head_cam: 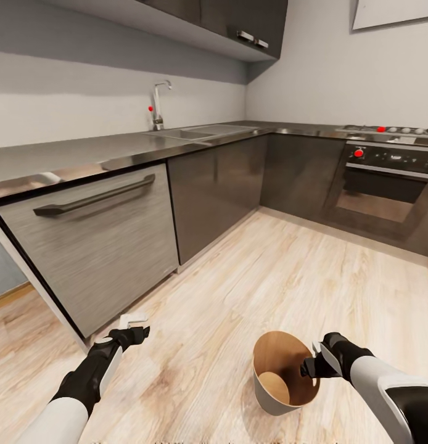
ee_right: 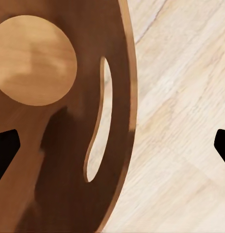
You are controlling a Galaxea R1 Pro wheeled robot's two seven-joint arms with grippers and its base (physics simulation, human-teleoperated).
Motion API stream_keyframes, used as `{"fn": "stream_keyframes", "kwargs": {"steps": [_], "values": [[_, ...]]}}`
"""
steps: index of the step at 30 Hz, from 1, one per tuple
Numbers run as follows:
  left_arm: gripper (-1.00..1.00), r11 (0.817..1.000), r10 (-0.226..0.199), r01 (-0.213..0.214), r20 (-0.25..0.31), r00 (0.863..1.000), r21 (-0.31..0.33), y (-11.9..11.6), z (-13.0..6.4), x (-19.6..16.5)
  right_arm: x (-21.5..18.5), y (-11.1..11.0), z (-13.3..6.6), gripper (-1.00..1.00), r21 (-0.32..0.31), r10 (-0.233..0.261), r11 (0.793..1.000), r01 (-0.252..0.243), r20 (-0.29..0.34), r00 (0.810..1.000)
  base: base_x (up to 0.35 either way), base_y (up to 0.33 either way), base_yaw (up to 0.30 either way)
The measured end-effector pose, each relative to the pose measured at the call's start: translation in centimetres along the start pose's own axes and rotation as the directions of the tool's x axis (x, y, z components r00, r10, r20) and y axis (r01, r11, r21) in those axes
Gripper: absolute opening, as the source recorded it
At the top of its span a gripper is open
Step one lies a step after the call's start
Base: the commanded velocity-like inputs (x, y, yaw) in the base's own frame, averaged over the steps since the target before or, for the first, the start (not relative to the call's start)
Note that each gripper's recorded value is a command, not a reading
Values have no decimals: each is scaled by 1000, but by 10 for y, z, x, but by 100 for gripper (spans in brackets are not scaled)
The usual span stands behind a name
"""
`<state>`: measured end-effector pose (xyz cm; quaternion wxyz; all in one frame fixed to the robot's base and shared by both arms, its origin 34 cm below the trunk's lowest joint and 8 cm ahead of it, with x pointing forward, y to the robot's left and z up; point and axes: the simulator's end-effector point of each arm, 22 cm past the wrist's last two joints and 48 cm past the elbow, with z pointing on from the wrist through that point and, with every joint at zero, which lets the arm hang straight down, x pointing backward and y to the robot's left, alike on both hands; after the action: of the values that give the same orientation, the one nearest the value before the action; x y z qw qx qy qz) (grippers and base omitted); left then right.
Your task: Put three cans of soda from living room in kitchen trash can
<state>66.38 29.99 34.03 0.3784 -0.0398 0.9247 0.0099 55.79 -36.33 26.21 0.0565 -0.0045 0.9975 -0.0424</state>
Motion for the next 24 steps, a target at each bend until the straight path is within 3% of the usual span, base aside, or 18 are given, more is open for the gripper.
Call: {"fn": "stream_keyframes", "kwargs": {"steps": [8, 14, 15, 19, 20, 24], "values": [[100, 1000, 4, -4, -33, 999, -3, 1, 10, 18, 10, 2, 15, 100, -1, -2, 1000, 2, -33, 999, 0, 0, 0], [100, 1000, 2, -2, -33, 999, -2, 1, 10, 18, 12, 2, 16, 100, -1, -3, 1000, 3, -36, 999, 0, 0, 0], [100, 1000, 2, -2, -33, 999, -2, 1, 10, 18, 12, 2, 16, -100, -1, -3, 1000, 3, -36, 999, 0, 0, 0], [100, 1000, 0, 0, -32, 999, -2, 1, 10, 18, 14, 2, 17, -100, -1, -4, 1000, 4, -37, 999, 0, 0, 0], [100, 1000, 0, 0, -32, 999, -2, 1, 10, 18, 13, 4, 17, -100, -12, 15, 1000, -15, -34, 999, 0, 0, 0], [100, 1000, 1, -1, -32, 999, -2, 1, 10, 18, 14, -4, 17, -100, 24, -33, 999, 34, -35, 999, 0, 0, 0]]}}
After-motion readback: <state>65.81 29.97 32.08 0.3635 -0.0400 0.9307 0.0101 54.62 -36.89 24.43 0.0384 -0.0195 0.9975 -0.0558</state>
